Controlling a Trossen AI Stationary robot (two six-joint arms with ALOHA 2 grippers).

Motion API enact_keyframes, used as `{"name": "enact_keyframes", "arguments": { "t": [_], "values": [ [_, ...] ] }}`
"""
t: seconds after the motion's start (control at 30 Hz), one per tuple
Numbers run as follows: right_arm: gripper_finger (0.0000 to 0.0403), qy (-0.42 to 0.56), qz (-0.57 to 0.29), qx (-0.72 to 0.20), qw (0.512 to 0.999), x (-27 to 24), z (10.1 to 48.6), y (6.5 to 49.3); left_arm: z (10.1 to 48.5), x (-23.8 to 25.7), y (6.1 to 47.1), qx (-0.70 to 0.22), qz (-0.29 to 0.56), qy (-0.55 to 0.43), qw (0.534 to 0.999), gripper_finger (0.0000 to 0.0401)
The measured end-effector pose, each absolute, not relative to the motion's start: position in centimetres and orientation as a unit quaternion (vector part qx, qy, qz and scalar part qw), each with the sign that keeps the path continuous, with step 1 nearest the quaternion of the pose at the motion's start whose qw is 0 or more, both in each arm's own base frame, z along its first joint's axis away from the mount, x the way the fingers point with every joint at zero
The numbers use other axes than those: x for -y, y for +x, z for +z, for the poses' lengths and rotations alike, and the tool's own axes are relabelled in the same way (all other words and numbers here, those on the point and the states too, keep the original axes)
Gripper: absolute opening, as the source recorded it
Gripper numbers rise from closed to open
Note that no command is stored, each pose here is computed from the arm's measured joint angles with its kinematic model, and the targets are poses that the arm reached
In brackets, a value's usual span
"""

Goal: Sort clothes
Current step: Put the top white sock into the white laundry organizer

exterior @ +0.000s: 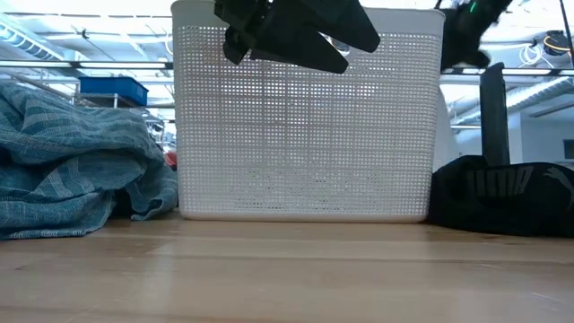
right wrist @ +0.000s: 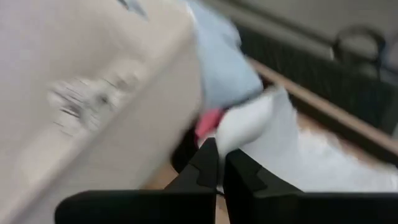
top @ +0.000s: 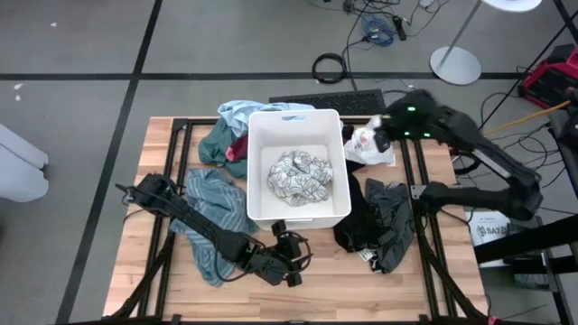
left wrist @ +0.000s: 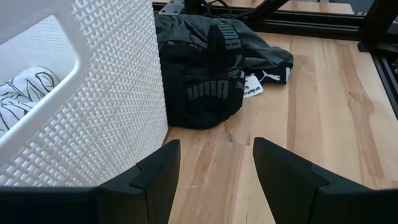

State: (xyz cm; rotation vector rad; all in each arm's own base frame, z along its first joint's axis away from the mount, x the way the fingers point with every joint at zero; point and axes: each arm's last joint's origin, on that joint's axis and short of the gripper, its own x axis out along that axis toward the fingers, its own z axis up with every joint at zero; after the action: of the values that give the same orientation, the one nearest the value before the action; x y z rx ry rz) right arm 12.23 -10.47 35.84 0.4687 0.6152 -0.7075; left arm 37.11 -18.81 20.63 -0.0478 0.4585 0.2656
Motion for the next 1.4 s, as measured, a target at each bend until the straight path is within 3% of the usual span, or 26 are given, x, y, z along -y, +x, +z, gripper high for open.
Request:
{"name": "enact_keyframes", "arguments": {
  "t": [0.23,0.43,0.57,0.83,1.0,1.17,1.4],
  "values": [
    [0.0001,0.173,-0.295,-0.146,0.928,5.5,42.9,7.9,20.6,18.8,37.1,-0.227,0.131,-0.023,0.965,0.0212],
    [0.0,0.165,-0.209,-0.054,0.962,2.3,45.9,4.5,20.6,18.8,37.1,-0.226,0.131,-0.024,0.965,0.0212],
    [0.0,0.172,-0.147,-0.034,0.974,1.1,46.1,3.2,20.7,18.8,37.1,-0.225,0.131,-0.025,0.965,0.0212],
    [0.0,0.171,-0.105,-0.027,0.979,0.3,46.0,2.3,21.8,19.1,37.7,-0.172,0.115,-0.032,0.978,0.0212],
    [0.0,0.192,-0.015,-0.063,0.979,0.3,44.8,3.4,23.0,19.7,38.2,-0.128,0.05,-0.04,0.99,0.0212],
    [0.0,0.23,0.047,-0.108,0.966,0.5,42.4,4.4,23.0,19.7,38.2,-0.126,0.042,-0.032,0.991,0.0212],
    [0.0,0.173,0.126,0.037,0.976,0.8,44.8,5.3,22.9,19.7,38.2,-0.132,0.043,-0.03,0.99,0.0212]
  ]
}}
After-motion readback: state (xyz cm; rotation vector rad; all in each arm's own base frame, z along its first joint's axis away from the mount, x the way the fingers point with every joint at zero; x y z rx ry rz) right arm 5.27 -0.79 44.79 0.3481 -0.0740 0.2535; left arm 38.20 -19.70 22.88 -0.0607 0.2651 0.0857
